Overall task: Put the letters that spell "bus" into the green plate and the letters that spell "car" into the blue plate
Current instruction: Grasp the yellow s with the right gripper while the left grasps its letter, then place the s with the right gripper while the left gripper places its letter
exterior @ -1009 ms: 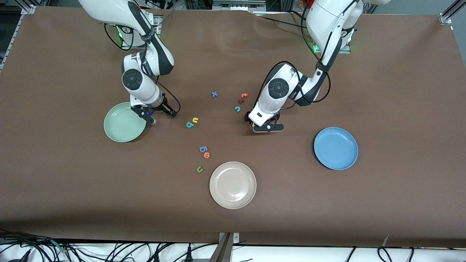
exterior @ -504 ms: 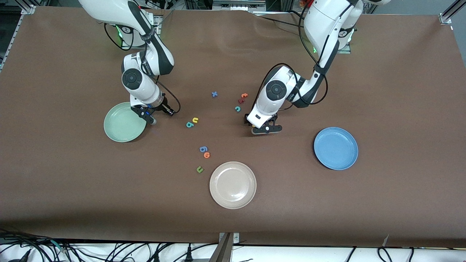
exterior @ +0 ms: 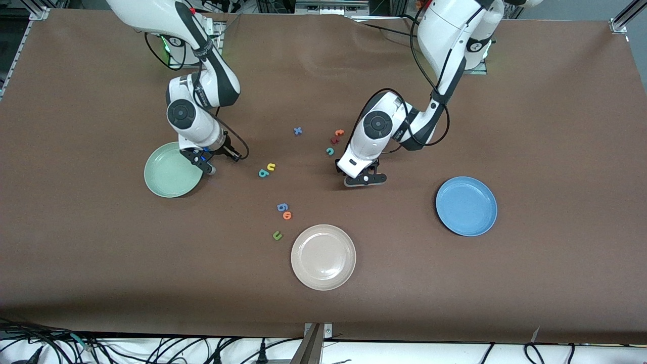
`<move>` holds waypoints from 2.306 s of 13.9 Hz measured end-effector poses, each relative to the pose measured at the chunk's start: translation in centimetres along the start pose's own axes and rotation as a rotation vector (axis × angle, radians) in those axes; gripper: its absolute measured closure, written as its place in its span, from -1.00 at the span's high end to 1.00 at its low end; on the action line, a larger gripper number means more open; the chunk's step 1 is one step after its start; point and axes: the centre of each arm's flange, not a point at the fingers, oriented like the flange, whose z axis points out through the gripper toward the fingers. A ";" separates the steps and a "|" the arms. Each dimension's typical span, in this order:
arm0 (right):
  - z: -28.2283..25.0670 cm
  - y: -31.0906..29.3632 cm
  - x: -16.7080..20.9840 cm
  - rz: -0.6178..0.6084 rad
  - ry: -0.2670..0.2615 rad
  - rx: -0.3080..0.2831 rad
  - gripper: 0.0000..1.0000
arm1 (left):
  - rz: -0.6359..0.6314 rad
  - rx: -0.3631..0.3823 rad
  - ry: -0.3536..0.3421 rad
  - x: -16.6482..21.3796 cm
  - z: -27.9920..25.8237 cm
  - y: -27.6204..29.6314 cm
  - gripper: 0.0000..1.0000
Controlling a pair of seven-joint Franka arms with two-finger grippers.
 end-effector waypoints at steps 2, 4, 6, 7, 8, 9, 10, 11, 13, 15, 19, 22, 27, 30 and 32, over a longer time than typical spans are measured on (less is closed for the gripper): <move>-3.0 -0.8 1.8 0.000 -0.028 -0.037 -0.56 | 0.004 -0.002 0.002 -0.1 -0.1 0.3 -0.23; -6.1 -0.6 3.9 -0.026 -0.058 -0.067 -0.56 | 0.005 -0.005 0.005 -0.1 -0.2 0.4 -0.39; -7.9 1.0 6.8 -0.074 -0.082 -0.087 -0.56 | 0.005 -0.005 0.005 -0.1 -0.2 0.4 -0.39; -8.2 2.2 8.2 -0.102 -0.088 -0.092 -0.56 | 0.005 -0.005 0.005 -0.1 -0.2 0.4 -0.39; -8.3 3.4 9.4 -0.132 -0.095 -0.096 -0.56 | 0.005 -0.005 0.005 -0.1 -0.2 0.4 -0.39; -8.4 4.8 10.8 -0.166 -0.099 -0.099 -0.56 | 0.005 -0.005 0.005 -0.1 -0.2 0.4 -0.39; -8.3 6.4 12.2 -0.203 -0.103 -0.102 -0.56 | 0.005 -0.005 0.005 -0.1 -0.2 0.4 -0.39; -8.0 8.0 13.5 -0.237 -0.109 -0.106 -0.56 | 0.005 -0.004 0.004 0.0 -0.2 0.4 -0.39; -7.0 11.0 15.6 -0.290 -0.129 -0.118 -0.56 | 0.004 0.002 -0.002 0.2 -0.3 0.5 -0.39; -5.3 12.5 16.7 -0.320 -0.141 -0.129 -0.56 | 0.000 0.016 -0.014 0.8 -0.6 0.6 -0.39; -2.7 14.1 18.0 -0.388 -0.137 -0.142 -0.56 | -0.003 0.028 -0.027 1.6 -1.3 1.0 -0.39; -2.5 14.8 18.5 -0.402 -0.138 -0.138 -0.50 | 0.006 0.035 -0.029 2.2 -1.4 0.4 -0.39; -2.9 14.5 18.4 -0.408 -0.137 -0.135 0.46 | 0.099 0.066 -0.088 7.3 -4.2 -5.1 -0.39; -4.6 13.5 17.9 -0.399 -0.136 -0.119 0.99 | 0.179 0.076 -0.130 9.7 -7.7 -8.8 -0.39; -6.5 11.7 16.6 -0.367 -0.121 -0.095 0.99 | 0.226 0.104 -0.144 10.7 -9.3 -10.9 -0.39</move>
